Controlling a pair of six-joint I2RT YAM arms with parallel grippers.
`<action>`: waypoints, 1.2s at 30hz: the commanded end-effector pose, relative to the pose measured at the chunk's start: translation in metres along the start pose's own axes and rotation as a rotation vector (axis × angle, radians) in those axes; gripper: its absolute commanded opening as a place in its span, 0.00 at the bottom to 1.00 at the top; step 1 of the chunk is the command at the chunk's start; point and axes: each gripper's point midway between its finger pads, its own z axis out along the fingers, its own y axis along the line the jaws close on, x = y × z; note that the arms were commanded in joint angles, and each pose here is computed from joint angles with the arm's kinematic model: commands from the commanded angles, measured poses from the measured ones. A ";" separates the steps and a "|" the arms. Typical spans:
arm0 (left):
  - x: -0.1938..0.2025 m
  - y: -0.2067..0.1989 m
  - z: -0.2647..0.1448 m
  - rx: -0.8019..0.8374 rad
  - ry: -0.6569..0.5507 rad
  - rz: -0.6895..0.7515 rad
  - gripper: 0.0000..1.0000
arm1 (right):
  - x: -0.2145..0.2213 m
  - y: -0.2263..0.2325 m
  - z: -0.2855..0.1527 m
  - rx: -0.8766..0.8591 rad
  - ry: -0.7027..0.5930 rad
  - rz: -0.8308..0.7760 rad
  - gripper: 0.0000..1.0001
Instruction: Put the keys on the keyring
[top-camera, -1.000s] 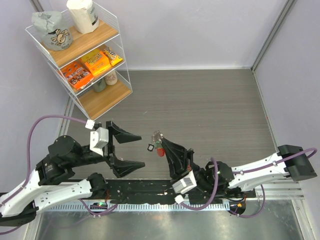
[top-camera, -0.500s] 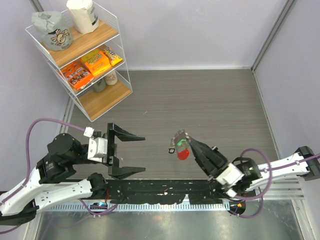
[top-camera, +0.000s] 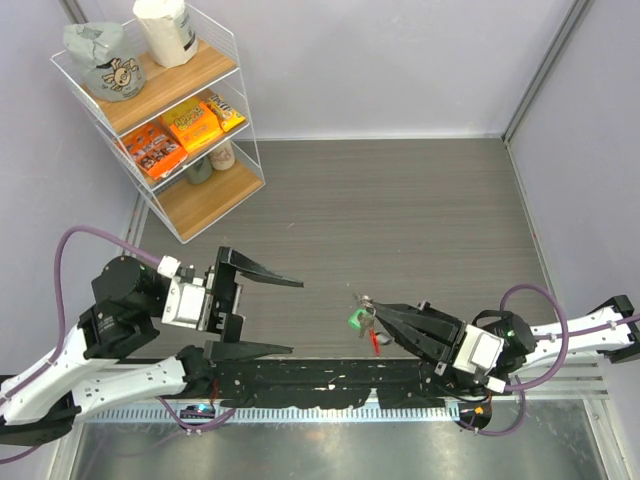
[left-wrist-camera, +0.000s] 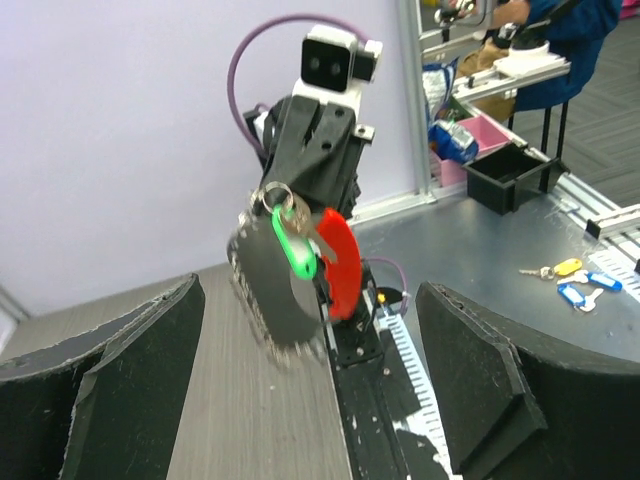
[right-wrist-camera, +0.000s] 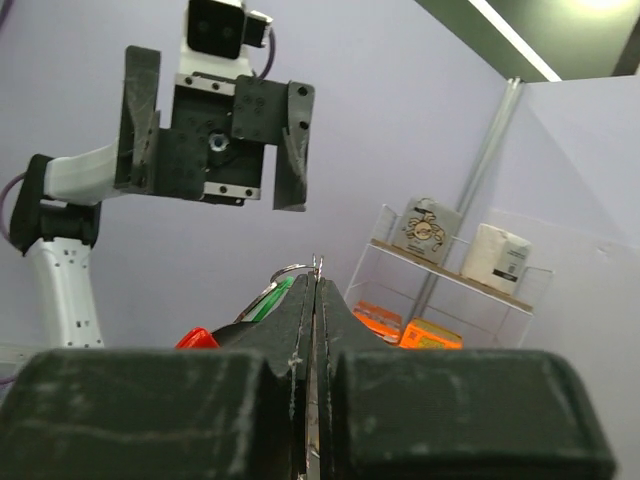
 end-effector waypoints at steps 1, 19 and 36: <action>-0.042 -0.010 0.003 0.074 -0.106 0.051 0.93 | -0.024 0.011 0.013 -0.083 -0.061 0.083 0.06; -0.040 -0.012 0.017 0.141 -0.104 -0.018 0.70 | -0.031 0.029 0.033 -0.134 -0.088 0.170 0.06; -0.036 -0.017 0.023 0.185 -0.107 -0.067 0.52 | -0.038 0.023 0.046 -0.079 -0.131 0.175 0.05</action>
